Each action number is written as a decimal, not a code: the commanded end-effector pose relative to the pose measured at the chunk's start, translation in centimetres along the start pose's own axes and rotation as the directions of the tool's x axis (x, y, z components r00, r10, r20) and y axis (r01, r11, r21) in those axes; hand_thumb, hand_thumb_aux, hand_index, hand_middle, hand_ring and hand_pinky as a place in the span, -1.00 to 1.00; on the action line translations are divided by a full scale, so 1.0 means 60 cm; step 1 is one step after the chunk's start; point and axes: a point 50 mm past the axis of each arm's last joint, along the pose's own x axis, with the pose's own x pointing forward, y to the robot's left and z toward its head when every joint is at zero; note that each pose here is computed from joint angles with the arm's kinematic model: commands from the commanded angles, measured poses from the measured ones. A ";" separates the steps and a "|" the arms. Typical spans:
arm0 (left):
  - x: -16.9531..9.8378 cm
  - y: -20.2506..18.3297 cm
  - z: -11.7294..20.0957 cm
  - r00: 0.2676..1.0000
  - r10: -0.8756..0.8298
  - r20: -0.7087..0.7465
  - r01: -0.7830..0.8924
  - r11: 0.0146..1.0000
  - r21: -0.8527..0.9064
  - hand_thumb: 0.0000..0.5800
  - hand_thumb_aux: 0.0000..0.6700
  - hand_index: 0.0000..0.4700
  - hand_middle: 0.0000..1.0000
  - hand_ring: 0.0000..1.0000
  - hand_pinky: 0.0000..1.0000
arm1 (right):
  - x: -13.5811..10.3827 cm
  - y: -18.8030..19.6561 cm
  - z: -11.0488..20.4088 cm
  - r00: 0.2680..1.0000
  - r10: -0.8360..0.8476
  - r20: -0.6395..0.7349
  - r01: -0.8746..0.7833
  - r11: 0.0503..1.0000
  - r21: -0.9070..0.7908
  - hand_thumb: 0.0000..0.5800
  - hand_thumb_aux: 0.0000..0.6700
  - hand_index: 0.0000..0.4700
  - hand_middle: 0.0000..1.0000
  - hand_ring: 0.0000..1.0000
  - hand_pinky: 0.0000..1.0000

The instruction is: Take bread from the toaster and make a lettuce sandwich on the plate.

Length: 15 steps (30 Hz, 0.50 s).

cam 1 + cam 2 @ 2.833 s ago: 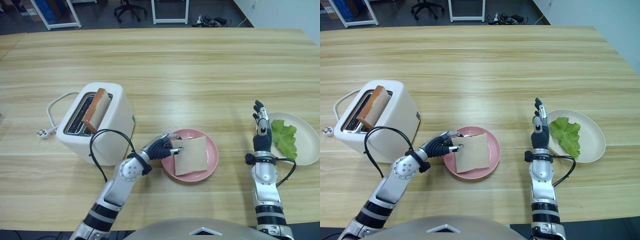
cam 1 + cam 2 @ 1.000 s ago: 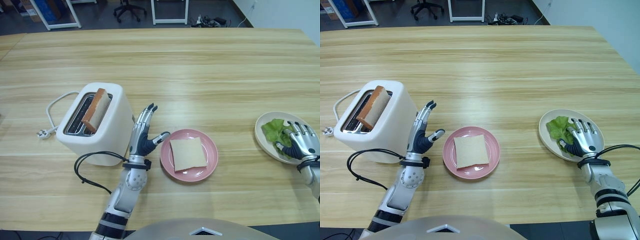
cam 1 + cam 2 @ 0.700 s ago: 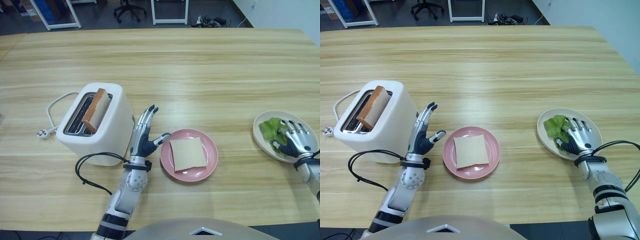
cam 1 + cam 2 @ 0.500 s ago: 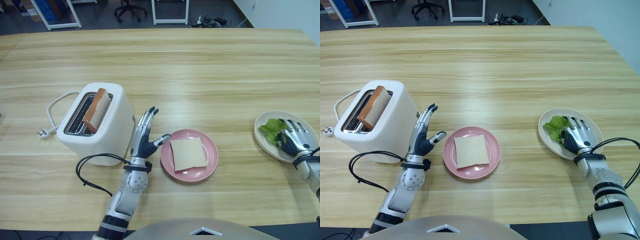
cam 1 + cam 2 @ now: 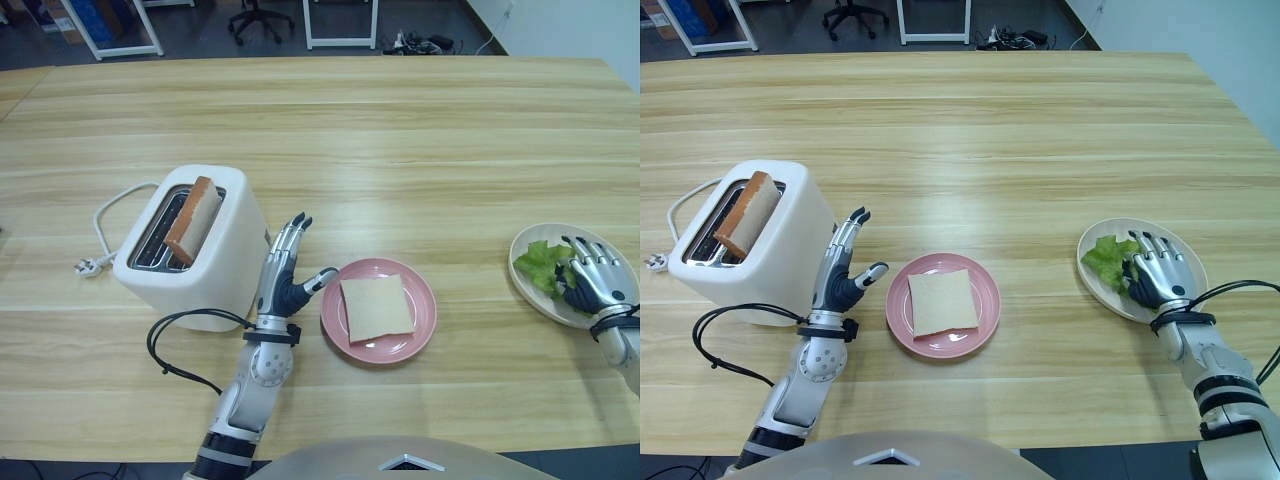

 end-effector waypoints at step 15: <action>-0.006 -0.004 -0.005 1.000 -0.014 -0.021 0.014 1.000 0.017 -1.00 -1.00 -1.00 -1.00 -1.00 -1.00 | -0.029 -0.004 0.022 0.998 0.057 0.031 -0.057 0.998 0.011 -0.31 -0.62 -0.62 -1.00 -1.00 -1.00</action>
